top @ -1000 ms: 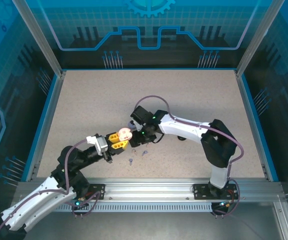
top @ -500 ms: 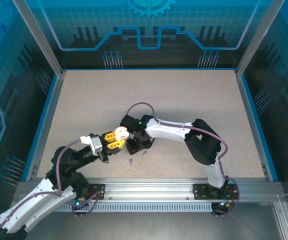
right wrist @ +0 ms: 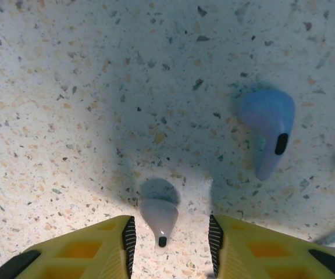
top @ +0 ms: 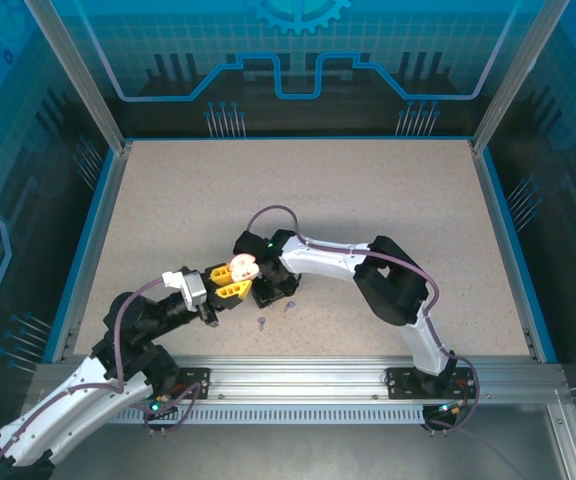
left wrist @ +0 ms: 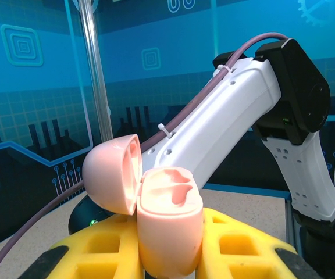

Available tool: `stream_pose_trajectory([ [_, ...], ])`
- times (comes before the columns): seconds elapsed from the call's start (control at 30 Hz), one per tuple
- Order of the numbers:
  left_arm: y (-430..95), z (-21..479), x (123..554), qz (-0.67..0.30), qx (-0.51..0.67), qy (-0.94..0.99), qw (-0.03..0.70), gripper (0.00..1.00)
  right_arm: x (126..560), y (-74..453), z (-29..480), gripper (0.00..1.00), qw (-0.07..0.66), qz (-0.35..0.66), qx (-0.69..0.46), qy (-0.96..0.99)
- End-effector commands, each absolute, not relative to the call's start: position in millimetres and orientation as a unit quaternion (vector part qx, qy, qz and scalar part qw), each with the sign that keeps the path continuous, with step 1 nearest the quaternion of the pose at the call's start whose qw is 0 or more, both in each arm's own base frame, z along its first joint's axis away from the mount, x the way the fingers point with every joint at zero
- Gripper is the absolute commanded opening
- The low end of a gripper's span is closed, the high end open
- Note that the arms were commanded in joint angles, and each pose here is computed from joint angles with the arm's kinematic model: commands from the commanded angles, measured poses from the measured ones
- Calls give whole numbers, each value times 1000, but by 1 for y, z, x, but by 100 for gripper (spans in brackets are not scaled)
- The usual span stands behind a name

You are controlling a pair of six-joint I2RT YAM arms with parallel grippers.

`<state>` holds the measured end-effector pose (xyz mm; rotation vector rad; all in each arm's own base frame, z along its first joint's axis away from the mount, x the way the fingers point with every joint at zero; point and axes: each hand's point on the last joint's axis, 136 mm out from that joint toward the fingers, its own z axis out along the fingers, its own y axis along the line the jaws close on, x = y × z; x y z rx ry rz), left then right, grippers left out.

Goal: Insert wireless bluetooth earbuds into charging case

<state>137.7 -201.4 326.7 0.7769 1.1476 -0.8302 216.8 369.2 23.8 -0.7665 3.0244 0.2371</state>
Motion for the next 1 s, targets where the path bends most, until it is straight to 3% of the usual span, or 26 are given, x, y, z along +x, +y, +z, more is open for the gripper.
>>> stream_pose_trajectory([
  [0.0, -198, 344, 129, -380, 348, 491, 702, 0, 209, 371, 20, 40, -3, 57, -259, 964],
  [0.97, -197, 340, 131, -373, 345, 503, 699, 0, 210, 379, 8, 28, -3, 53, -268, 962],
])
